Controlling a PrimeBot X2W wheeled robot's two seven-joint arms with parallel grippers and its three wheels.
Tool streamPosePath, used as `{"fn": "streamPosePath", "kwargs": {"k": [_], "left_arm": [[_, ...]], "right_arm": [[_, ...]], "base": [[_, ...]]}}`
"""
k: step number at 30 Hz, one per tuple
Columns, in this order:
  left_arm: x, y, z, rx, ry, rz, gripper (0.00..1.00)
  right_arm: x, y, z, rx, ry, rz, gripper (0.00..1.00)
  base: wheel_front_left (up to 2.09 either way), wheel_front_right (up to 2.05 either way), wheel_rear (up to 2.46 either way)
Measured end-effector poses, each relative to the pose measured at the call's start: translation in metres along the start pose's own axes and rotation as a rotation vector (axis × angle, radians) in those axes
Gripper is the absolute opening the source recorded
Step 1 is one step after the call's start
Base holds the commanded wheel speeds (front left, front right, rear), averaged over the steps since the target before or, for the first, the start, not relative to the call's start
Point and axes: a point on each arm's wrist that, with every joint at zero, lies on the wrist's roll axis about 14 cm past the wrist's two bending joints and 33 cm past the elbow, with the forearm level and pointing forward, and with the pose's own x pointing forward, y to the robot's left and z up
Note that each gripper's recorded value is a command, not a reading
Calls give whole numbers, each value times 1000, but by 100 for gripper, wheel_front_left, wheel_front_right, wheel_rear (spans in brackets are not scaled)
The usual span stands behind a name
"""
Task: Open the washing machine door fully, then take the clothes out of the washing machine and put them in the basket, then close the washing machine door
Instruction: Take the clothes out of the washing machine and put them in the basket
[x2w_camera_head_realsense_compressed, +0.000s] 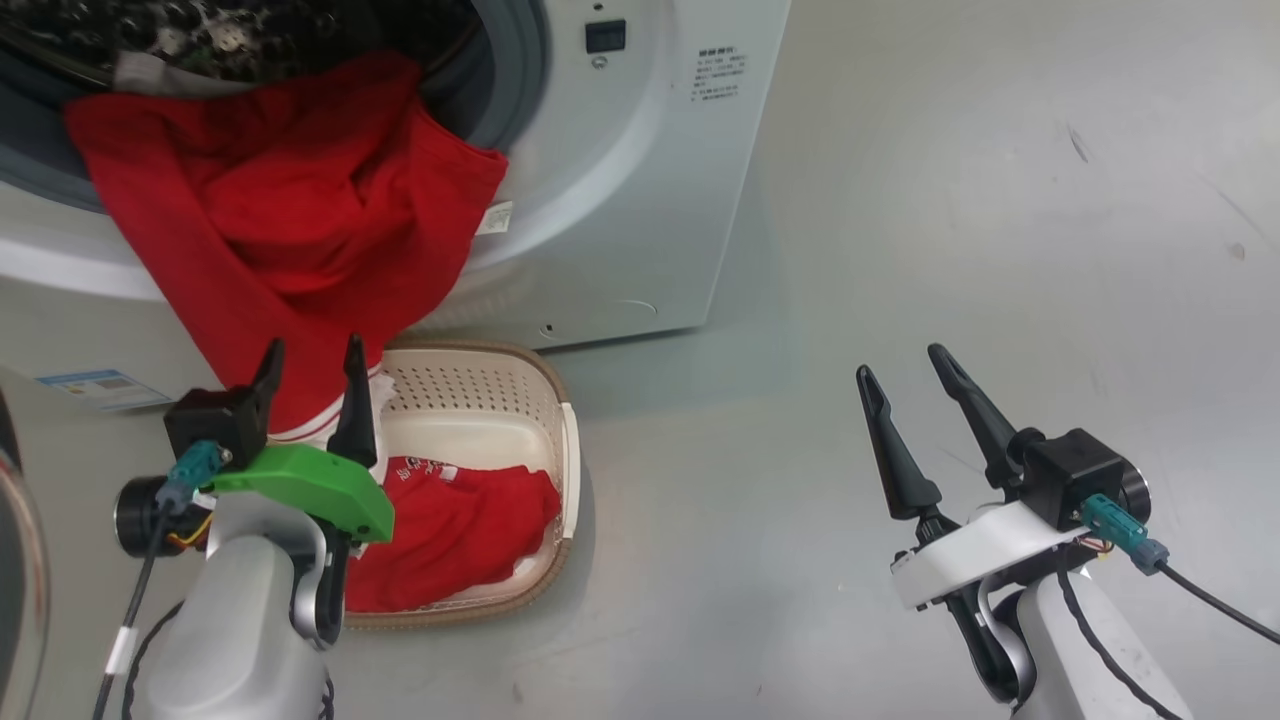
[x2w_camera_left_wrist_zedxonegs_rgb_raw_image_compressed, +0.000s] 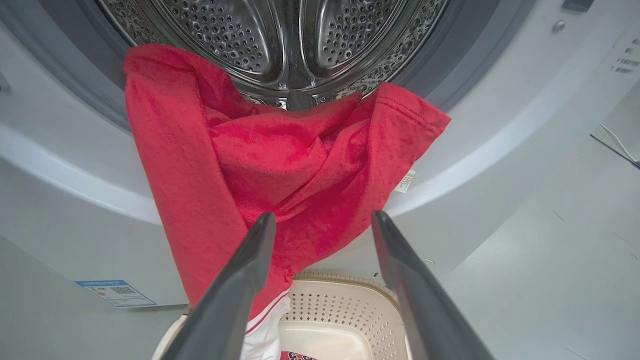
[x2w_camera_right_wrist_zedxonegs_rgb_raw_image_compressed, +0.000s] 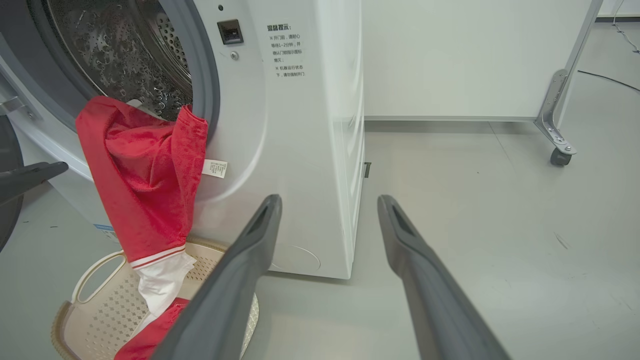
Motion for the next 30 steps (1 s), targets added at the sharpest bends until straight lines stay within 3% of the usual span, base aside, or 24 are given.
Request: {"fn": "streamPosePath", "kwargs": {"k": [18, 30], "left_arm": [[-69, -4, 25, 57, -119, 2, 100], [-85, -6, 26, 55, -140, 15, 100]], "right_arm": [[-21, 25, 7, -2, -17, 53, 100], [-24, 26, 6, 0, -14, 52, 100]], "base": [[0, 0, 0], [0, 0, 0]]}}
